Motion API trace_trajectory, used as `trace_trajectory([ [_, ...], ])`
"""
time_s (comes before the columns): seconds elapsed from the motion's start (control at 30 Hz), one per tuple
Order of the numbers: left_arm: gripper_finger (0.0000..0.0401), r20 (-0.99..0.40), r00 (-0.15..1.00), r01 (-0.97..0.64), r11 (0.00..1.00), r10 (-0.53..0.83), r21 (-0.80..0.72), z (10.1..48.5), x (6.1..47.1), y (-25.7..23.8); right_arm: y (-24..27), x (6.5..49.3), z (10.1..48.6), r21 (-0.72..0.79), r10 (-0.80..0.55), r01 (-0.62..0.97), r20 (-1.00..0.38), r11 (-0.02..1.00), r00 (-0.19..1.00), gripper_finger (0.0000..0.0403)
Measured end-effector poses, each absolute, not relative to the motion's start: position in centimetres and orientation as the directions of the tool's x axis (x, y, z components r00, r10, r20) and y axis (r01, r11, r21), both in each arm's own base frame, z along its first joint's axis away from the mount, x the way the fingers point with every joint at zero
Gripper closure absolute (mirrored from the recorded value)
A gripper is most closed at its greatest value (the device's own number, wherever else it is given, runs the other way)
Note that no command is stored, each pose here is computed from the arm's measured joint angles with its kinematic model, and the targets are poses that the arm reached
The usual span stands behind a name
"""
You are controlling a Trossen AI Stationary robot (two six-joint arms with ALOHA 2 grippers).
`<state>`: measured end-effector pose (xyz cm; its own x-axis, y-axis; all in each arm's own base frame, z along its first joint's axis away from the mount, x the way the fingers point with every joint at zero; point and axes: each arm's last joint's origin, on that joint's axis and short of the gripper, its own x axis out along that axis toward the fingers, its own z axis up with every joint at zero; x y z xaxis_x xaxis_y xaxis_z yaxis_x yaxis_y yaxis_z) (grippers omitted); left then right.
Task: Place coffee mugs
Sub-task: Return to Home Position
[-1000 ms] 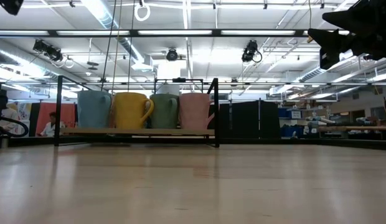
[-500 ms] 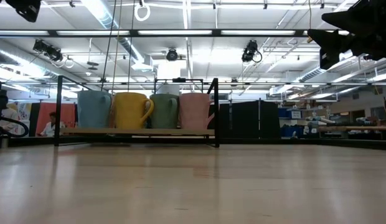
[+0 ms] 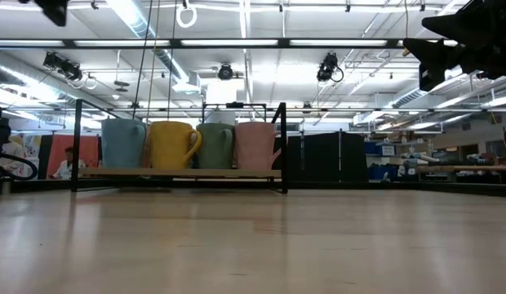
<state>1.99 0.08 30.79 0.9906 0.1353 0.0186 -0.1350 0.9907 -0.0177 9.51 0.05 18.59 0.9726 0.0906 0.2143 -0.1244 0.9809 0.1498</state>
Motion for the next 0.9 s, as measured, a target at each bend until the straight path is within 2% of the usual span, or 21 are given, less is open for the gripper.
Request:
trace_trajectory([
  [0.1,0.0271,0.174,0.977,-0.125,0.992,0.12,0.017,30.3,3.7,0.6,0.1,9.5,18.6,0.15,0.091,-0.124,0.214,0.981,0.973,0.021],
  [0.17,0.0271,0.221,0.969,-0.116,0.993,0.108,0.026,29.0,5.0,1.1,0.1,9.5,18.6,0.15,0.091,-0.124,0.214,0.981,0.973,0.021],
  [0.4,0.0271,0.204,0.973,-0.095,0.994,0.105,-0.06,23.6,7.9,2.1,0.1,9.5,18.6,0.149,0.092,-0.126,0.214,0.981,0.972,0.021],
  [0.6,0.0271,0.237,0.966,-0.085,0.993,0.103,-0.083,20.4,9.0,2.5,0.1,9.5,18.6,0.149,0.093,-0.127,0.214,0.981,0.972,0.021],
  [0.7,0.0271,0.249,0.963,-0.079,0.993,0.1,-0.093,19.2,9.3,2.5,0.1,9.5,18.6,0.149,0.093,-0.127,0.214,0.981,0.972,0.021],
  [0.9,0.0271,0.167,0.983,-0.052,0.99,0.074,-0.128,18.3,9.5,2.4,0.1,9.5,18.6,0.149,0.094,-0.127,0.214,0.981,0.972,0.021],
])
